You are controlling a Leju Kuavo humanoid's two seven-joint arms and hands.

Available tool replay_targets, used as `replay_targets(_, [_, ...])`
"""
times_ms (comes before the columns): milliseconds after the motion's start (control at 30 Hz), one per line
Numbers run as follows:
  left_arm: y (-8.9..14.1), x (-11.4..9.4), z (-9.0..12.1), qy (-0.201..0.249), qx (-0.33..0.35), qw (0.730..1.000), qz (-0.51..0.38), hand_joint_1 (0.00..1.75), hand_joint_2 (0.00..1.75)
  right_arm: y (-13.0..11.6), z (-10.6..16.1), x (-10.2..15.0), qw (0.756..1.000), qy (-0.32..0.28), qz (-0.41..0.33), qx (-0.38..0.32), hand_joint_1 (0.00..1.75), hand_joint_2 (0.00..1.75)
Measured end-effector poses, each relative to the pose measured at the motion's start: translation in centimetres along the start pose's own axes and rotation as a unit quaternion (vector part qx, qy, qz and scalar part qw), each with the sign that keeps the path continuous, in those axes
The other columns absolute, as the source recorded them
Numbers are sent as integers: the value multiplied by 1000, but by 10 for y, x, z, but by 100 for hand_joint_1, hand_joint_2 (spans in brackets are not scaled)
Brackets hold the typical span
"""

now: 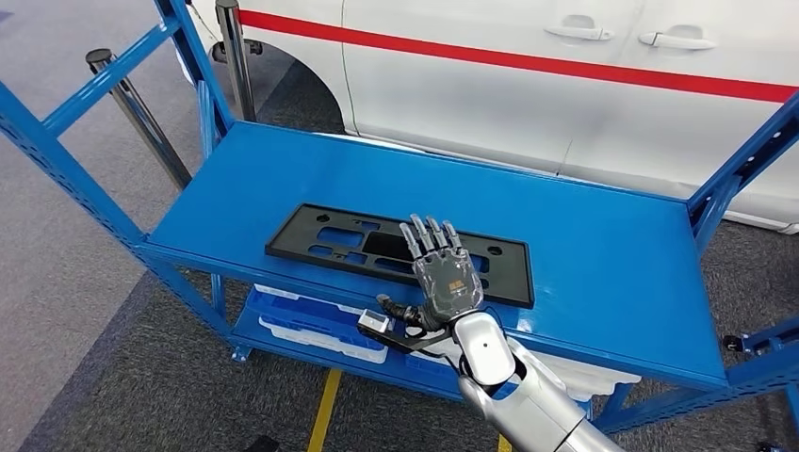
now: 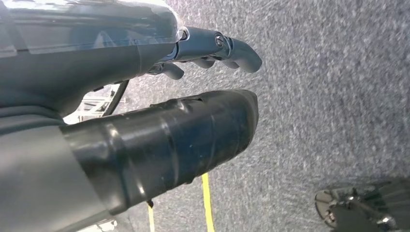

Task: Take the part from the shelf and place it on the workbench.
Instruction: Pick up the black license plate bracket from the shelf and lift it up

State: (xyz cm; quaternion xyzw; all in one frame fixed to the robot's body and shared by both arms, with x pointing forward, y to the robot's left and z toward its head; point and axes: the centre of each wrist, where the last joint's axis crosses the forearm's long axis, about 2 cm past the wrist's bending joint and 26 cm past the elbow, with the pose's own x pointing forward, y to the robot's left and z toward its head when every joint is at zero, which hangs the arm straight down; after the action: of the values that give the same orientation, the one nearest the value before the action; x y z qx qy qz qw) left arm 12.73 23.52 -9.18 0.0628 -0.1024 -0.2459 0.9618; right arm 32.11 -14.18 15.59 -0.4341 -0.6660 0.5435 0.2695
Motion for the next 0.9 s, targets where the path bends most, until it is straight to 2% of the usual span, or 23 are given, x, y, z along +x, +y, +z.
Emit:
replay_targets(267, [-1,0,0,0,-1,1000,1,0,0,2,-4,-2,995,-13,-83,50,0,0])
replay_targets(600, [-1,0,0,0,-1,1000,3,0,0,-3,-16,-1,990,-21,-119,65,0,0])
replay_targets(900, [0,1,0,-1,0,1000,4,0,0,-4,-20,0,990,-23,-122,68,0,0])
